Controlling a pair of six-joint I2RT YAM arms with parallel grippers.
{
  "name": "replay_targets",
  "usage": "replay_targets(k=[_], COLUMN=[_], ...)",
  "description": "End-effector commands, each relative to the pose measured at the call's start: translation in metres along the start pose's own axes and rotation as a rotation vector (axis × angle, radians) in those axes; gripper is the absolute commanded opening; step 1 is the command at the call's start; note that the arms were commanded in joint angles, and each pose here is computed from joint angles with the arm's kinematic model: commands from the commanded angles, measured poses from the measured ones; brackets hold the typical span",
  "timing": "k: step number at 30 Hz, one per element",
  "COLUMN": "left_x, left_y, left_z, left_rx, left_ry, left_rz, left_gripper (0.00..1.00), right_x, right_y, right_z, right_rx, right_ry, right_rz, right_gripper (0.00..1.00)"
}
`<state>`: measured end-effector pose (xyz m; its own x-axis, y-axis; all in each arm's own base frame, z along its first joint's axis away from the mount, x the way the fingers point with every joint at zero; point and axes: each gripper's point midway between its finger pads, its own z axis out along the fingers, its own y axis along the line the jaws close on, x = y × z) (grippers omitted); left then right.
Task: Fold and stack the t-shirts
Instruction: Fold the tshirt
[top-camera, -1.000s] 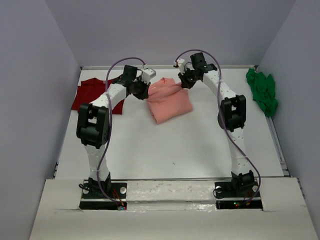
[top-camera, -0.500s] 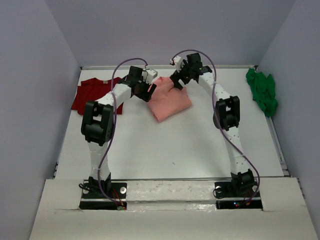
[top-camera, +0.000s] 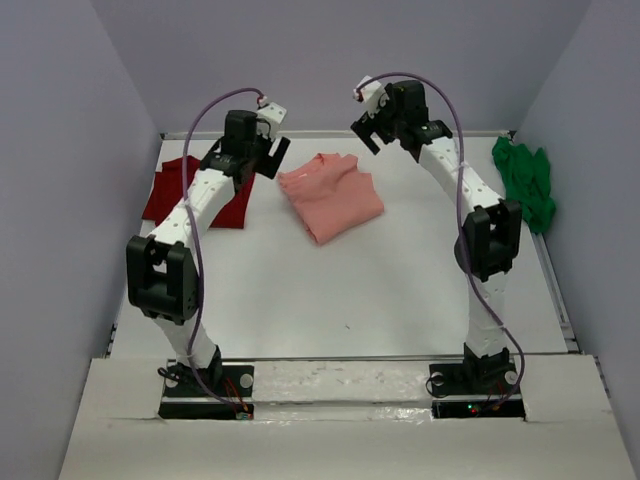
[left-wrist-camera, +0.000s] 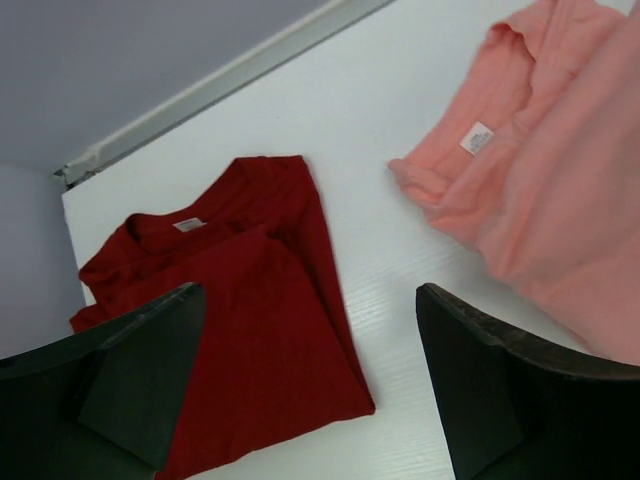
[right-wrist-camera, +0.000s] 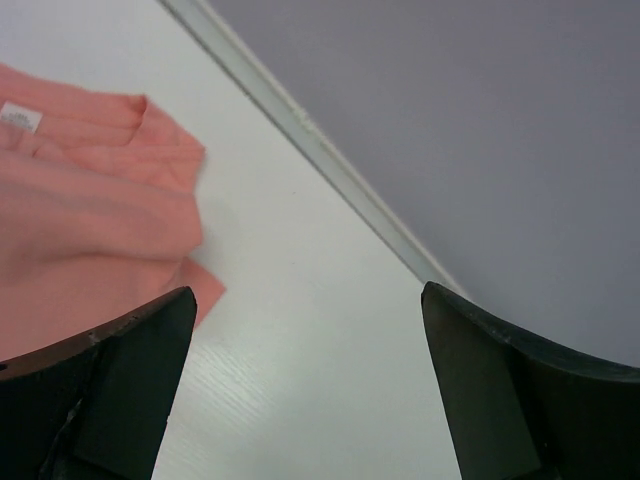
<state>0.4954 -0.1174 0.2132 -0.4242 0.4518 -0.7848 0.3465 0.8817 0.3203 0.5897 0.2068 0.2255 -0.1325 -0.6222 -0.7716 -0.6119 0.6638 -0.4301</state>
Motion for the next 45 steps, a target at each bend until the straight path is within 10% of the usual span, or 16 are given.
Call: replay_targets(k=[1, 5, 7, 8, 9, 10, 11, 35, 45], left_x=[-0.001, 0.029, 0.043, 0.046, 0.047, 0.048, 0.049, 0.061, 0.058], left_y=[0.044, 0.051, 0.045, 0.046, 0.045, 0.044, 0.046, 0.043, 0.026], left_z=[-0.03, -0.042, -0.046, -0.048, -0.051, -0.056, -0.058, -0.085, -0.091], left_rx=[-0.007, -0.018, -0.006, -0.013, -0.013, -0.009, -0.017, -0.012, 0.071], left_ry=[-0.07, -0.056, -0.059, -0.062, -0.07, -0.085, -0.086, -0.109, -0.151], left_rz=[-0.098, -0.118, -0.104, -0.104, -0.1, -0.093, -0.09, -0.062, -0.031], left_gripper=[0.99, 0.99, 0.99, 0.99, 0.99, 0.99, 0.99, 0.99, 0.99], right_x=[-0.057, -0.045, -0.024, -0.014, -0.008, 0.003, 0.005, 0.096, 0.156], right_y=[-0.033, 0.014, 0.042, 0.057, 0.064, 0.074, 0.078, 0.169, 0.192], right_z=[-0.048, -0.061, -0.06, -0.061, -0.059, -0.054, -0.053, 0.046, -0.008], right_rx=[0.167, 0.027, -0.061, -0.109, -0.14, -0.178, -0.193, -0.495, -0.517], right_ry=[-0.139, -0.094, -0.007, 0.04, 0.063, 0.091, 0.106, 0.331, 0.552], right_rz=[-0.002, -0.048, -0.048, -0.024, -0.013, 0.004, 0.031, 0.183, 0.2], right_gripper=[1.0, 0.95, 0.73, 0.41, 0.41, 0.04, 0.0, 0.0, 0.0])
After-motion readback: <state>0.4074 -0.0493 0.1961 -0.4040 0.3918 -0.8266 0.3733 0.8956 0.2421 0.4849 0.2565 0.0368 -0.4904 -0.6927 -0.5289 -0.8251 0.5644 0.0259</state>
